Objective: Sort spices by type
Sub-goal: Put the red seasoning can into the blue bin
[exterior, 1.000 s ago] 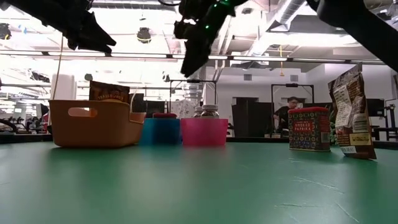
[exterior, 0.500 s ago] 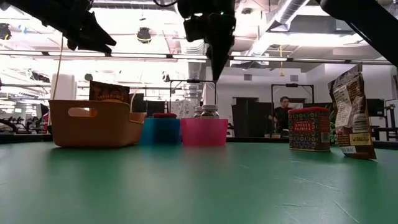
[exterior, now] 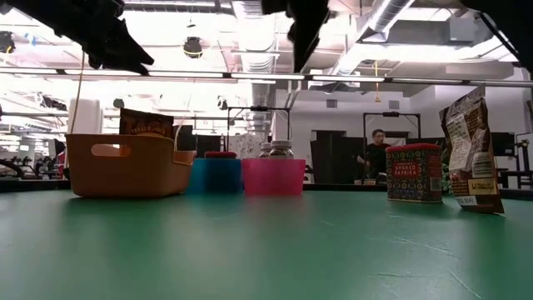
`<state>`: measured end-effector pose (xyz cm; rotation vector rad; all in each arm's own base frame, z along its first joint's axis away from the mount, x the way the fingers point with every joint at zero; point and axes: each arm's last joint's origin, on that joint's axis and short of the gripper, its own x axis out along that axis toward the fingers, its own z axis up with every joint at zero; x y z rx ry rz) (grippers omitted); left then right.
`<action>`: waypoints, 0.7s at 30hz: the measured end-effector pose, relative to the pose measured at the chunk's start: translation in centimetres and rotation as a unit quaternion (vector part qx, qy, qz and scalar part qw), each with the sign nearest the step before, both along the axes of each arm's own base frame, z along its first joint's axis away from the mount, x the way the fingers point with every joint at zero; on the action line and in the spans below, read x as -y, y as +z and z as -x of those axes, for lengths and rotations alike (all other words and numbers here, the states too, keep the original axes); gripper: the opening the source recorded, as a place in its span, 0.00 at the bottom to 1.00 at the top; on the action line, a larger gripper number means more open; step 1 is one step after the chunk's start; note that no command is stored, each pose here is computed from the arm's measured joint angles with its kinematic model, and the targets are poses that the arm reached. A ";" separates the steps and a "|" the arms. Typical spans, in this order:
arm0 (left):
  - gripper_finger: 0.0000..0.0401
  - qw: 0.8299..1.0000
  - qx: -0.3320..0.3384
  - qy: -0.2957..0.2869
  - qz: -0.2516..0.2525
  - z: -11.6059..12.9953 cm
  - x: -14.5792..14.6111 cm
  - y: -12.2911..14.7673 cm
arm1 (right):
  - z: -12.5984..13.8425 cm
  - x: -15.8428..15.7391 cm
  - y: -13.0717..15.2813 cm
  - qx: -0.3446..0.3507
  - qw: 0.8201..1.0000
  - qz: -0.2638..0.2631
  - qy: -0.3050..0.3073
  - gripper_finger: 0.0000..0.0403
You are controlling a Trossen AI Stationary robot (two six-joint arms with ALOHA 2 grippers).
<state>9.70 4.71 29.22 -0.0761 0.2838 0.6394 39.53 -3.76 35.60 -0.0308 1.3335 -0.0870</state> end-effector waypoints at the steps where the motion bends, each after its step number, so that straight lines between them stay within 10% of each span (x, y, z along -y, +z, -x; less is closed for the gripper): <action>1: 0.63 1.000 0.000 0.000 0.001 0.0 0.0 0.0 | 0.3 0.0 0.4 0.005 1.000 -0.001 -0.005 0.74; 13: 0.63 1.000 -0.008 0.001 0.007 0.1 0.0 -0.2 | 3.4 -2.4 -3.1 -0.067 0.997 0.020 -0.045 0.74; 21: 0.63 1.000 -0.007 0.001 0.008 0.1 0.0 -0.2 | 10.0 -1.6 -5.7 -0.042 0.983 -0.002 -0.181 0.74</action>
